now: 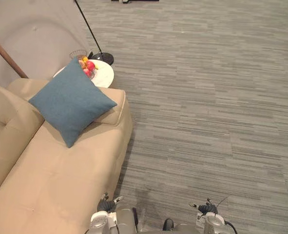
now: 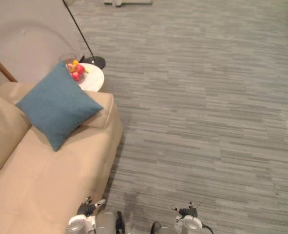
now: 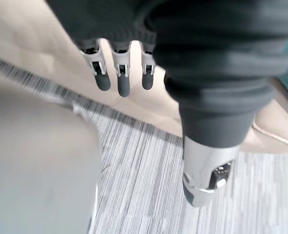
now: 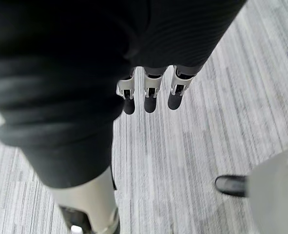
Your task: Pick up cushions and gather them together orderly.
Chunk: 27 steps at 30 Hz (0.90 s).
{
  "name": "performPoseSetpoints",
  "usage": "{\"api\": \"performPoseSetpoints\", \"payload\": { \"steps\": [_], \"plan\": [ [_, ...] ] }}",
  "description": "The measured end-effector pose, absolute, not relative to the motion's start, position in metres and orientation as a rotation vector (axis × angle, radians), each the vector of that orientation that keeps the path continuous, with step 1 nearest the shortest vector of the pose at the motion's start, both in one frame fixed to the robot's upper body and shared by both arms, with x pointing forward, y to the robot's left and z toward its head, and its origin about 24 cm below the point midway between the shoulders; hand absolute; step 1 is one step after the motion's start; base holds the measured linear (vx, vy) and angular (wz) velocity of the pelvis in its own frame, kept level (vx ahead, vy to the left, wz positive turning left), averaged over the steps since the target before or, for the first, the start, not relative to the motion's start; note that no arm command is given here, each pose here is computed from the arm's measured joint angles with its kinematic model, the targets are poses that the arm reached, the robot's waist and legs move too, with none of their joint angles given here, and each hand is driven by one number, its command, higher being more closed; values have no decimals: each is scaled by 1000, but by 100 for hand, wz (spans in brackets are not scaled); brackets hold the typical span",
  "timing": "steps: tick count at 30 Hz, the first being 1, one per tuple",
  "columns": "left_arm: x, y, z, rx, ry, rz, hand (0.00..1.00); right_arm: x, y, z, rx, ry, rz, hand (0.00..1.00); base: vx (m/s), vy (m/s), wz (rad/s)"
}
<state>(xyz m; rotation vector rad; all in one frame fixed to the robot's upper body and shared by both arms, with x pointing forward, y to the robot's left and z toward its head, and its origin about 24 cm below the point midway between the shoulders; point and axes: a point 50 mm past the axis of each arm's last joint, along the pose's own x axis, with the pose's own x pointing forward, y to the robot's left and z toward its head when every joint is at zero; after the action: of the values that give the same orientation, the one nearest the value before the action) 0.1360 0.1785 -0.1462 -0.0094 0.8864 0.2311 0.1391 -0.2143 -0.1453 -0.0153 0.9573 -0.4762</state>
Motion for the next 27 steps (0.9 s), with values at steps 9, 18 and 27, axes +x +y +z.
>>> {"api": "performPoseSetpoints", "payload": {
  "steps": [9,18,27],
  "plan": [
    [129,183,-148,-13,907,234,0,139,-210,-145,-21,949,-458,0,511,59,11],
    [147,180,-143,5,864,206,0,125,-212,-149,-23,971,-466,0,386,-200,100],
    [139,167,-147,-5,896,173,0,123,-218,-148,3,970,-510,0,279,-270,114]
  ]
}}
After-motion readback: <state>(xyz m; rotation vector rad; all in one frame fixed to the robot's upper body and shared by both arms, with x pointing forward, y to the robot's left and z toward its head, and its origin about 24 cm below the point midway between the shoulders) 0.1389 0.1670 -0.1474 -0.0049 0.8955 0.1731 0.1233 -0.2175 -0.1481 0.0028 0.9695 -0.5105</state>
